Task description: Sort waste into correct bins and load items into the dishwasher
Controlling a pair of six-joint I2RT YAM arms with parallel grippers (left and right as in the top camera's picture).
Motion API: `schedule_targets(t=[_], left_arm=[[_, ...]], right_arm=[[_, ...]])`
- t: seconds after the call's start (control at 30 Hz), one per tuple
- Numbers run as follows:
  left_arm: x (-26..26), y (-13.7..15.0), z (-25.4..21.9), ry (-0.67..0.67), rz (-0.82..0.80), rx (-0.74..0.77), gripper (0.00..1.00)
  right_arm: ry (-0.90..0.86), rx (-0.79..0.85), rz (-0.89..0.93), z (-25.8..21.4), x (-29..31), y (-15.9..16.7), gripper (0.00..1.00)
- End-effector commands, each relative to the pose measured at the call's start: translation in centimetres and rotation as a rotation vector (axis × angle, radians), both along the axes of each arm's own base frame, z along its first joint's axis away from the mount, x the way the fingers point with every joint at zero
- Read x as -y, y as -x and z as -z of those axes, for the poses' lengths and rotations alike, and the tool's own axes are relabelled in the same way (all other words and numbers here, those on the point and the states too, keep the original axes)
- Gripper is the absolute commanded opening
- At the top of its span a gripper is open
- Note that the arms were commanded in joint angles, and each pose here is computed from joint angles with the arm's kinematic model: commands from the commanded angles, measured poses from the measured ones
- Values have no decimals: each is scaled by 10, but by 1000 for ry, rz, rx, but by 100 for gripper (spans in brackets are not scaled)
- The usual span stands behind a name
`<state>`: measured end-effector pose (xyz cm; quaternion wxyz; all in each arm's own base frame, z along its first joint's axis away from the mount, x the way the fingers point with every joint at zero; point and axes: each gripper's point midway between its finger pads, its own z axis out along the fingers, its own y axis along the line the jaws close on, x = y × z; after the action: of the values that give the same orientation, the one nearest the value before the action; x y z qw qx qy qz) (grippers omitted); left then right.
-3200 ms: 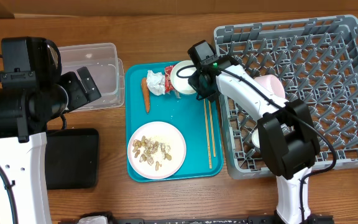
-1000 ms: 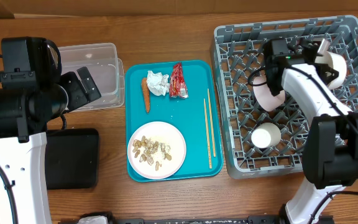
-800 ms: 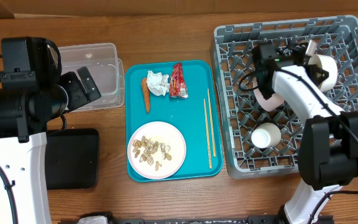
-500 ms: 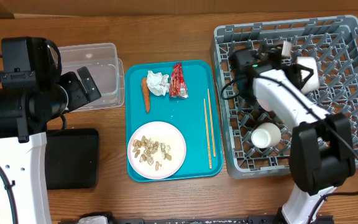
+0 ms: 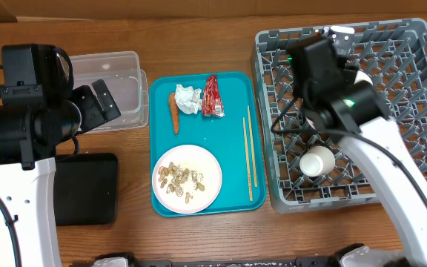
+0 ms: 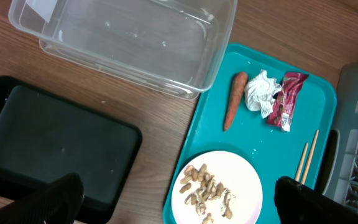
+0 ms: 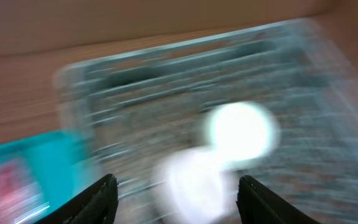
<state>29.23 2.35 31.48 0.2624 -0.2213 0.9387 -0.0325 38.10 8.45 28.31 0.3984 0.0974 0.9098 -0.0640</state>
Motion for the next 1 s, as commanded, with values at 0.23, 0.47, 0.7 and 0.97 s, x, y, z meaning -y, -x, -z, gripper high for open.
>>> schedule_targets(t=[0.23, 0.47, 0.7, 0.97], left_arm=[[-4, 0, -2, -19, 2, 2, 100], [-4, 0, -2, -19, 2, 2, 100], [-4, 0, -2, -19, 2, 2, 100], [-4, 0, -2, -19, 2, 2, 100]], right_arm=[[-411, -328, -391, 60, -111, 21, 44], [-225, -640, -503, 145, -133, 56, 37], [-53, -812, -488, 207, -137, 74, 37], [-19, -905, -466, 257, -135, 80, 36]])
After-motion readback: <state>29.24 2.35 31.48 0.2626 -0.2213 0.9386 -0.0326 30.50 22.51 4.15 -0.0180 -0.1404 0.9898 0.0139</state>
